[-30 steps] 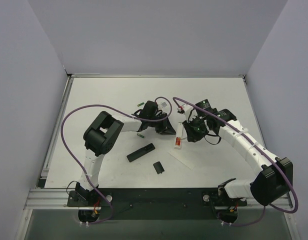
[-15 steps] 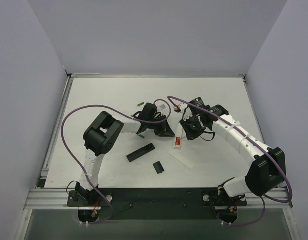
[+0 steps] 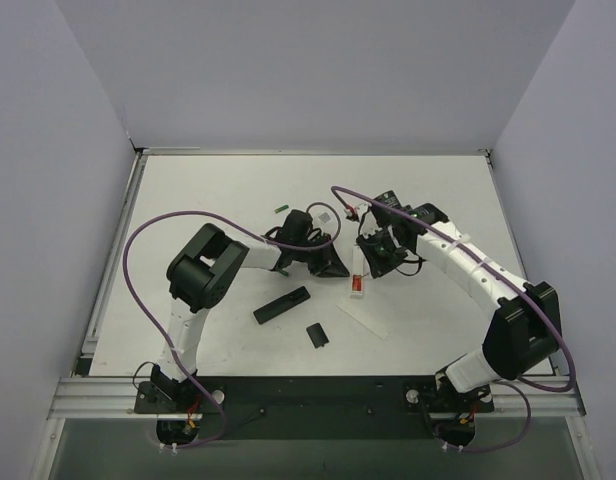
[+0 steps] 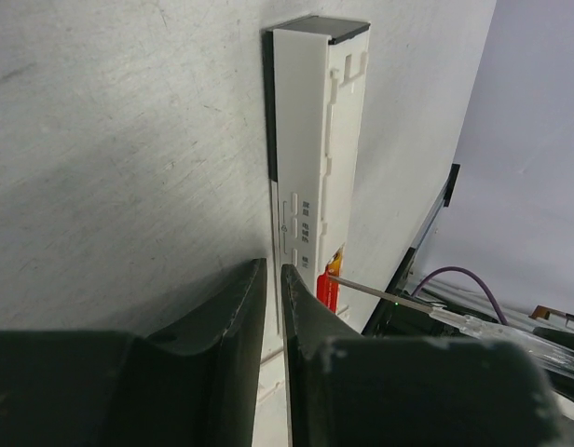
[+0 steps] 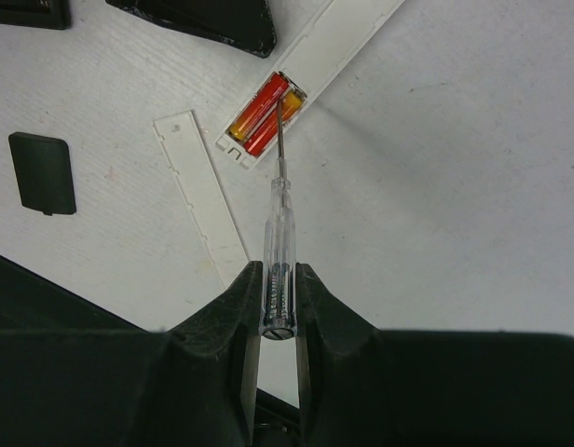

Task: Unload the batteries from the remote control

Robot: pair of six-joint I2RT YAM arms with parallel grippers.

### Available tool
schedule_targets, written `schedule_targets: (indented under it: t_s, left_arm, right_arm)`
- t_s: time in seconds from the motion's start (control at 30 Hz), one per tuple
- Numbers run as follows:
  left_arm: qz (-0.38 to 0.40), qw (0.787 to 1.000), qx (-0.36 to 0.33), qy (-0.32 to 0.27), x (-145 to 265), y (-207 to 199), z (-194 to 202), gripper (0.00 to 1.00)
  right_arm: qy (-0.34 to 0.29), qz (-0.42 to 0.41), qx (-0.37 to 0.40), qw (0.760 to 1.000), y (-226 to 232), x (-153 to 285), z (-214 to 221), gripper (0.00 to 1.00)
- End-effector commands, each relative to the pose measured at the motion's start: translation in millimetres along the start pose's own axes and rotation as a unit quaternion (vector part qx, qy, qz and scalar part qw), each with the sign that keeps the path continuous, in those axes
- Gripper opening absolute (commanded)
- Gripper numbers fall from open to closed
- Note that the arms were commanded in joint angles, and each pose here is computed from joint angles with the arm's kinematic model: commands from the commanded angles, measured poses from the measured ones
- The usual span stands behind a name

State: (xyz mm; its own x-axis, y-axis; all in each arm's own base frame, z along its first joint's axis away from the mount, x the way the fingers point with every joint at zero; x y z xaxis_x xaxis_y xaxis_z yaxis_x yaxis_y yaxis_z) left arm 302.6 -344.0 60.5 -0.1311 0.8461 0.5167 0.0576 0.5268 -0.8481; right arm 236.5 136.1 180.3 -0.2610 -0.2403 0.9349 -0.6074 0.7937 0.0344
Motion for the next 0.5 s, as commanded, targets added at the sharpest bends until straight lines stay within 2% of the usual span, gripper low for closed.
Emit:
schedule_targets:
  t_s: [0.0, 0.47]
  left_arm:
    - [0.032, 0.999, -0.023, -0.008, 4.5, -14.4, -2.5, 0.23]
    - [0.042, 0.999, -0.02, -0.005, 1.9, -17.0, -0.8, 0.23]
  right_arm:
    - [0.022, 0.013, -0.007, 1.0, 3.6, 7.0, -1.4, 0.0]
    - [0.056, 0.009, 0.005, 0.998, 11.8, -11.3, -6.9, 0.0]
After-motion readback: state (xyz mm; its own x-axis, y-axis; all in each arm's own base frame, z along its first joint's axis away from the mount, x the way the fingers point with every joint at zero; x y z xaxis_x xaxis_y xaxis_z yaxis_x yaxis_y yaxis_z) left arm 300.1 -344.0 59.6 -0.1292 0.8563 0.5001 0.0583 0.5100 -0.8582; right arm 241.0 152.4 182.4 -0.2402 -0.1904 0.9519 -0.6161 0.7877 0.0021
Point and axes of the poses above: each gripper's point midway between its finger pads, its own x axis back along the fingers, its own y axis along the line the jaws close on, z = x × y, the point moved 7 cm from there along x, back along the fingers, and after that the axes turned 1 degree about x, right-handed, at the moved point
